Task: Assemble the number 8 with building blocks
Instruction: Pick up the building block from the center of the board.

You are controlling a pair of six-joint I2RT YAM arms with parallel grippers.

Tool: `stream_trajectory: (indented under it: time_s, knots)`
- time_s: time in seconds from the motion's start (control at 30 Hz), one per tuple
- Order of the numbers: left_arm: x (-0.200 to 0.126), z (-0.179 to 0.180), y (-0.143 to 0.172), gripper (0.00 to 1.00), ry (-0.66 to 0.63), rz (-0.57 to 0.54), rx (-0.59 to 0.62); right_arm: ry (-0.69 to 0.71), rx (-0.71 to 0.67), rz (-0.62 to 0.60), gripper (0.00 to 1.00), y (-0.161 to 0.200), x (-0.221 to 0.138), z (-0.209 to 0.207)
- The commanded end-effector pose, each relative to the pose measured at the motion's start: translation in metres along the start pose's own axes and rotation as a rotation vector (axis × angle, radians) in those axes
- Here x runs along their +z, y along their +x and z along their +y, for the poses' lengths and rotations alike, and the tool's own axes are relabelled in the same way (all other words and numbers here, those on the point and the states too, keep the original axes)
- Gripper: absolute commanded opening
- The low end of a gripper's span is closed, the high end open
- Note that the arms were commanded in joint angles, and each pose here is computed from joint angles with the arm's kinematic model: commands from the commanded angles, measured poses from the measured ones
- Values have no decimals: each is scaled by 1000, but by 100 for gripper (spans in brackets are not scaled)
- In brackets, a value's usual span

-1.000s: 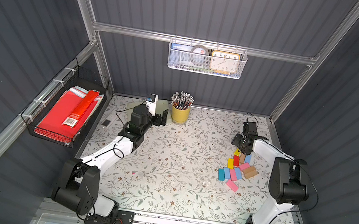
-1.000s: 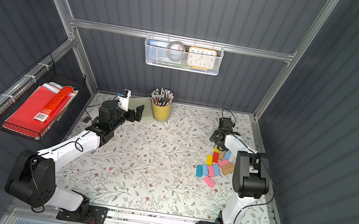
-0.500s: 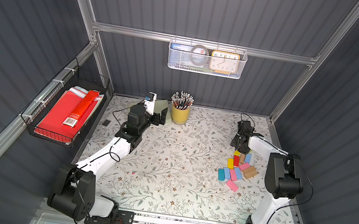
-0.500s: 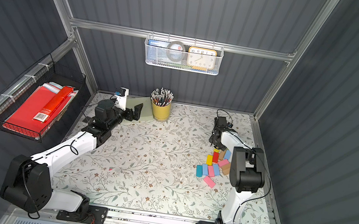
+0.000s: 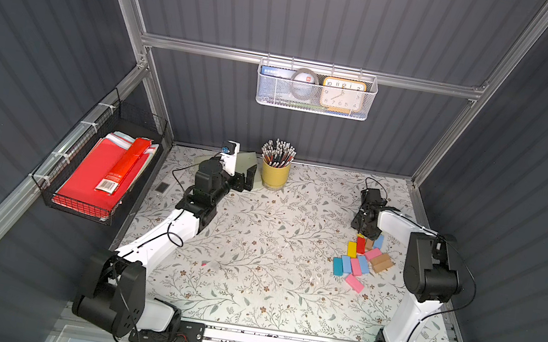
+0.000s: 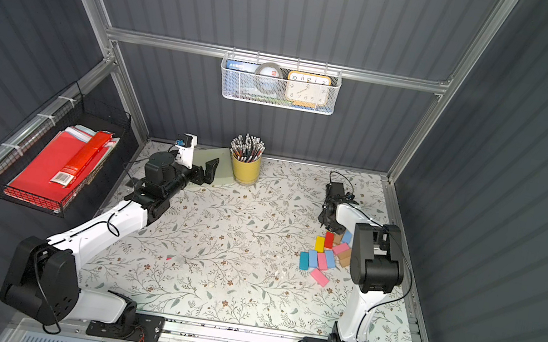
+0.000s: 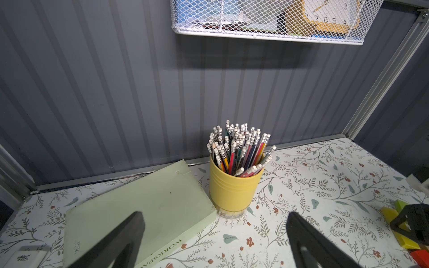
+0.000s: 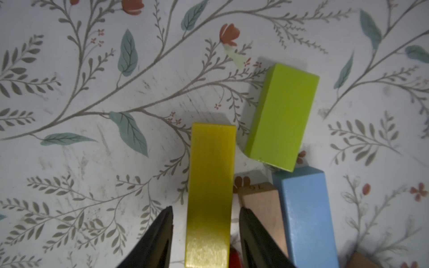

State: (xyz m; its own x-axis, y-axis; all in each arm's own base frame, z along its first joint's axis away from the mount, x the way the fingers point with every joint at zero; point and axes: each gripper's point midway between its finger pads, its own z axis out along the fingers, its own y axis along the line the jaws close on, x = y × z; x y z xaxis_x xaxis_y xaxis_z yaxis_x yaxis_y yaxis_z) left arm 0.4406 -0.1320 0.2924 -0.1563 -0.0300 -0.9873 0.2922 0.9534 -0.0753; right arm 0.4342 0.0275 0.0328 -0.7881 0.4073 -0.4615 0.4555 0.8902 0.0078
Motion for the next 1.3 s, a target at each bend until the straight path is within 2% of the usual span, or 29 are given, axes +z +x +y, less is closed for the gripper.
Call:
stream_trajectory:
  time_s: [0.0, 0.23, 0.43, 0.57, 0.7, 0.83, 0.97, 1.07, 1.17, 1.27]
  knots:
    - [-7, -5, -10, 99, 20, -16, -10, 31, -3, 25, 51, 12, 10, -7]
    - [-6, -4, -9, 99, 18, -10, -9, 41, -13, 44, 45, 18, 19, -9]
    - [-5, -3, -8, 99, 10, -8, -7, 16, -20, 17, 29, 9, 12, -4]
    - [-5, -1, -8, 99, 2, -8, -7, -42, -105, -50, 22, -7, -11, 16]
    - [-7, -1, -3, 99, -2, 13, -12, -110, -322, -177, 19, -19, -53, 65]
    - [-8, 11, -2, 99, -72, 29, -53, -242, -656, -280, 15, -8, -104, 135]
    - [-8, 28, 2, 99, -165, 68, -69, -372, -1033, -365, 17, 32, -151, 199]
    - [-12, 55, 1, 99, -229, 78, -129, -486, -1287, -422, 17, 70, -174, 235]
    - [-18, 87, 6, 99, -258, 74, -224, -595, -1444, -493, 17, 97, -190, 260]
    - [-20, 99, 11, 99, -283, 77, -250, -701, -1530, -537, 19, 117, -201, 282]
